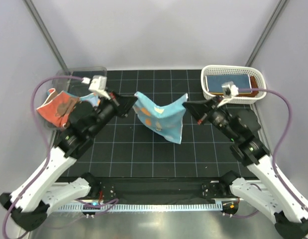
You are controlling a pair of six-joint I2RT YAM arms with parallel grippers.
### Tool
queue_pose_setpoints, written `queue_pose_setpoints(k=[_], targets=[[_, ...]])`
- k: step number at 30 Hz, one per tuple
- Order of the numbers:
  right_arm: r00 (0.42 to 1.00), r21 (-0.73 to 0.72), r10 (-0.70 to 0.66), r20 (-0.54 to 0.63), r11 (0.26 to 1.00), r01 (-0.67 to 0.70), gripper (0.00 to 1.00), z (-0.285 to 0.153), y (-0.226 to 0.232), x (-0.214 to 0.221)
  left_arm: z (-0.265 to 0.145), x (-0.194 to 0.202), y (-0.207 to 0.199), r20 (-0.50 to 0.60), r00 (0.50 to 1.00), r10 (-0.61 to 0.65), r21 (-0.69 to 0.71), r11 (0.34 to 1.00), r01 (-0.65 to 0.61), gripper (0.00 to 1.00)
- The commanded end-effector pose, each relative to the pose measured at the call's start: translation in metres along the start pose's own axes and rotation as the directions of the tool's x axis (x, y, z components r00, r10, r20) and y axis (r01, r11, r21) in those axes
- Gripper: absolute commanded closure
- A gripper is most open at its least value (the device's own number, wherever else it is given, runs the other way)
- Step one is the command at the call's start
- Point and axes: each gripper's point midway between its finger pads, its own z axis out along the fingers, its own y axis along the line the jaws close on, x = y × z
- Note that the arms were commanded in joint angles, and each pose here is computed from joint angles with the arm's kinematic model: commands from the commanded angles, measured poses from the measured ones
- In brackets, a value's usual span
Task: Fold and stack the towels
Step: Flatten out the crumpled towel
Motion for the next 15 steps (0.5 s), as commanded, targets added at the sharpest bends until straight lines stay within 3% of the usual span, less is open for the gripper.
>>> queue_pose_setpoints(k=[1,8,11,15], targets=[[0.998,0.031,0.064,-0.014,0.997,-0.063,0.99,-0.021,-0.001,0.011,-0.031,-0.005,-0.017,0.037,0.987,-0.155,0.072,0.986,0.152,1.00],[0.982,-0.099,0.140,0.127,0.987,-0.128,0.99,-0.018,0.039,-0.046,-0.036,-0.037,-0.054,0.048,0.981,-0.187,0.182,0.967,0.176,1.00],[0.972,-0.023,0.128,0.198,0.992,-0.126,0.99,-0.009,0.028,-0.067,-0.024,-0.058,-0.053,0.095,0.982,-0.161,0.131,0.980,0.148,1.00],[0.959,0.141,0.005,0.284,0.989,-0.047,0.99,0.006,0.004,-0.102,0.006,-0.075,-0.033,0.137,0.990,-0.039,-0.026,0.999,0.042,1.00]])
